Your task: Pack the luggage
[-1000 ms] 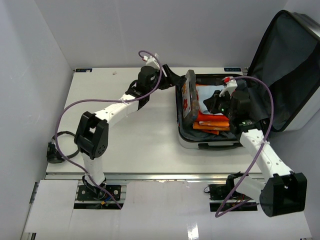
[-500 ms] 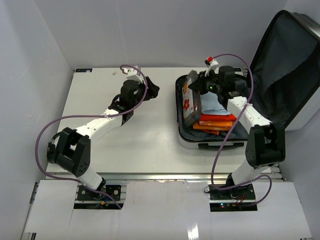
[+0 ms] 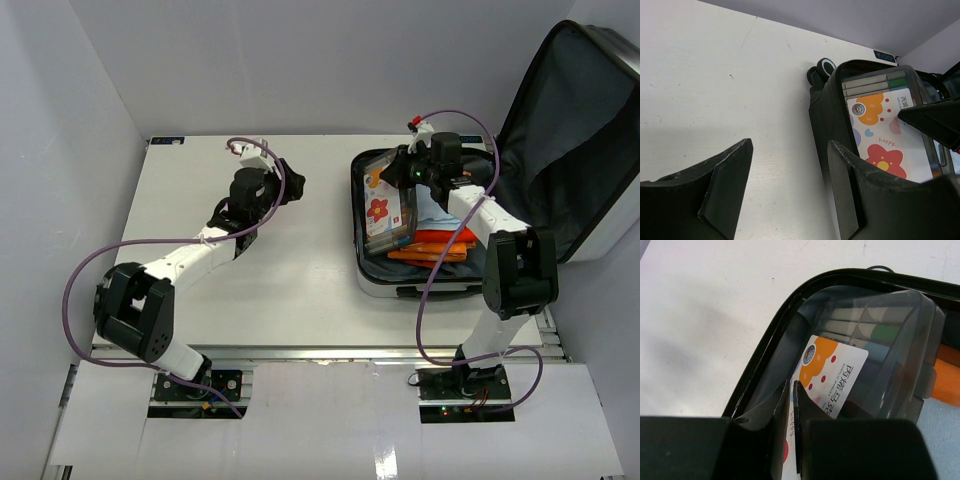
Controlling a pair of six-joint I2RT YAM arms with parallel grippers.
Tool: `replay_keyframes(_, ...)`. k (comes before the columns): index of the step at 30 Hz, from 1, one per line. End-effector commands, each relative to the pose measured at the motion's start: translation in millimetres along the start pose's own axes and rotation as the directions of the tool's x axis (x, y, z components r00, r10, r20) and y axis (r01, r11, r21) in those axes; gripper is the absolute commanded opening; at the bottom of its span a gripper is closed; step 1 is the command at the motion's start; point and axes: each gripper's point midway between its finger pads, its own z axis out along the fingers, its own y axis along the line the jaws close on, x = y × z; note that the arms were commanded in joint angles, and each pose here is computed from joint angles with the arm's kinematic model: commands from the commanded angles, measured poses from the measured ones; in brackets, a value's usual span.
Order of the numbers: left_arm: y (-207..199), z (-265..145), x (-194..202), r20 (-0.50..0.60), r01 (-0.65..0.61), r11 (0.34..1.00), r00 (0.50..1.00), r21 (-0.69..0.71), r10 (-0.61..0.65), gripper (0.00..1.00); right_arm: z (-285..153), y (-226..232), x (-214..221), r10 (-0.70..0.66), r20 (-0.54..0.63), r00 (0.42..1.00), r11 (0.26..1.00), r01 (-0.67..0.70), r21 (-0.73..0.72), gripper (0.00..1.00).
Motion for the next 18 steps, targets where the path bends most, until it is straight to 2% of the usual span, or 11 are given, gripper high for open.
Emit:
replay_keyframes(1, -1, -12, -29, 0.073, 0.039, 0.999, 0.997, 0.014, -0.04, 0.72, -23, 6, -21, -0.027, 0.036, 0.999, 0.999, 0.026, 0.026, 0.14)
replay_keyframes(7, 43, -3, -36, 0.022, 0.2, 0.975, 0.98, -0.099, -0.199, 0.72, -62, 37, -58, -0.07, 0.109, 0.992, 0.998, 0.07, 0.01, 0.16)
replay_keyframes(10, 62, -12, -41, 0.029, 0.231, 0.957, 0.973, -0.174, -0.23, 0.72, -84, 54, -59, -0.098, 0.128, 0.987, 0.995, 0.098, 0.009, 0.21)
replay_keyframes(12, 78, -22, -44, 0.05, 0.236, 0.94, 0.972, -0.247, -0.231, 0.77, -94, 54, -49, -0.112, 0.122, 0.986, 0.994, 0.109, 0.033, 0.25)
replay_keyframes(16, 134, -58, -44, 0.12, 0.31, 0.829, 0.95, -0.466, -0.288, 0.81, -116, 58, -39, -0.127, 0.143, 0.982, 0.991, 0.119, 0.064, 0.29)
replay_keyframes(18, 174, -89, -45, 0.206, 0.358, 0.719, 0.933, -0.596, -0.294, 0.81, -122, 60, -32, -0.132, 0.145, 0.981, 0.99, 0.123, 0.064, 0.32)
